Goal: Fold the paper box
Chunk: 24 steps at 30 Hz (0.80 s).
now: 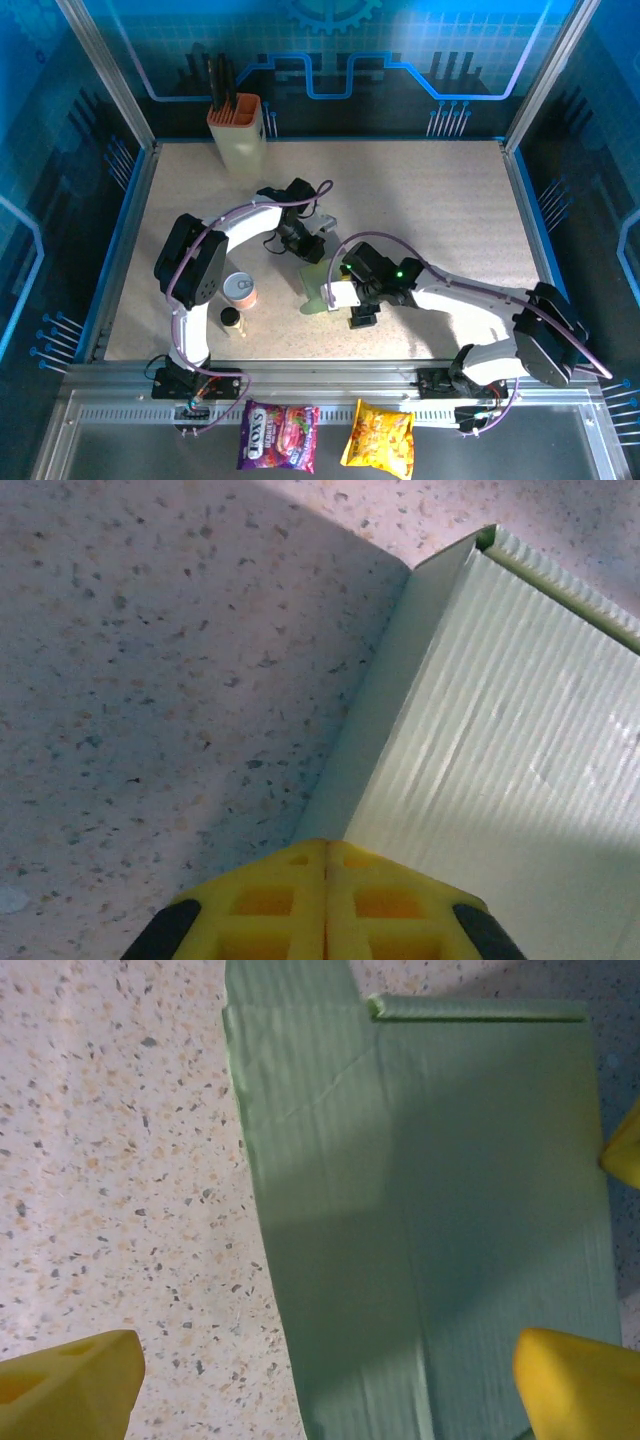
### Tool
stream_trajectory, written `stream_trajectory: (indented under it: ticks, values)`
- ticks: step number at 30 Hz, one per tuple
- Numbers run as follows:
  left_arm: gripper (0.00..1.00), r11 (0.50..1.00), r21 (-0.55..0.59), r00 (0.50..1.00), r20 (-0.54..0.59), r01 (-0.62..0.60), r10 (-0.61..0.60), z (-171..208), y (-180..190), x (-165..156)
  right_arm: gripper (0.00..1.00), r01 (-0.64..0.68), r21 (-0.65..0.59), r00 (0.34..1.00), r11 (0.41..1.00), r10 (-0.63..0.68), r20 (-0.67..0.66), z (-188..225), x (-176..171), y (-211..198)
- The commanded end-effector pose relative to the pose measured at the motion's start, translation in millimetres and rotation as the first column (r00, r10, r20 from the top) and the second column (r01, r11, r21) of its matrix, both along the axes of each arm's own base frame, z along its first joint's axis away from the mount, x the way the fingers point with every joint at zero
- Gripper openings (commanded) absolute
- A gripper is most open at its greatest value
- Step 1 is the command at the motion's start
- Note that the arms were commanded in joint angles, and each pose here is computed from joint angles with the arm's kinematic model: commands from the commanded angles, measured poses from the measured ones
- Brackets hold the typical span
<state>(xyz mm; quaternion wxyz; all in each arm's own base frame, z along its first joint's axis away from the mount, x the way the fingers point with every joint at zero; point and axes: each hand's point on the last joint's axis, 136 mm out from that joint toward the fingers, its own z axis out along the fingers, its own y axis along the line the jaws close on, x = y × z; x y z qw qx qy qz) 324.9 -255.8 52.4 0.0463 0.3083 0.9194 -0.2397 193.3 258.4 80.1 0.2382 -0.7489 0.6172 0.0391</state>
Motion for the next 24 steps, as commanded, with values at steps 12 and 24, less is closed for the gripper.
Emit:
stream_trajectory:
  ticks: [12,24]
  values:
    - [0.11,0.996,0.090,1.000,-0.003,0.011,-0.011,-18,10,2,0.89,-0.078,-0.016,0.977,0.997,0.080,0.196,9,34,23]
    - [0.11,0.995,0.098,1.000,-0.008,0.012,-0.012,-20,11,2,0.77,-0.128,-0.015,0.961,0.992,0.128,0.243,27,66,36]
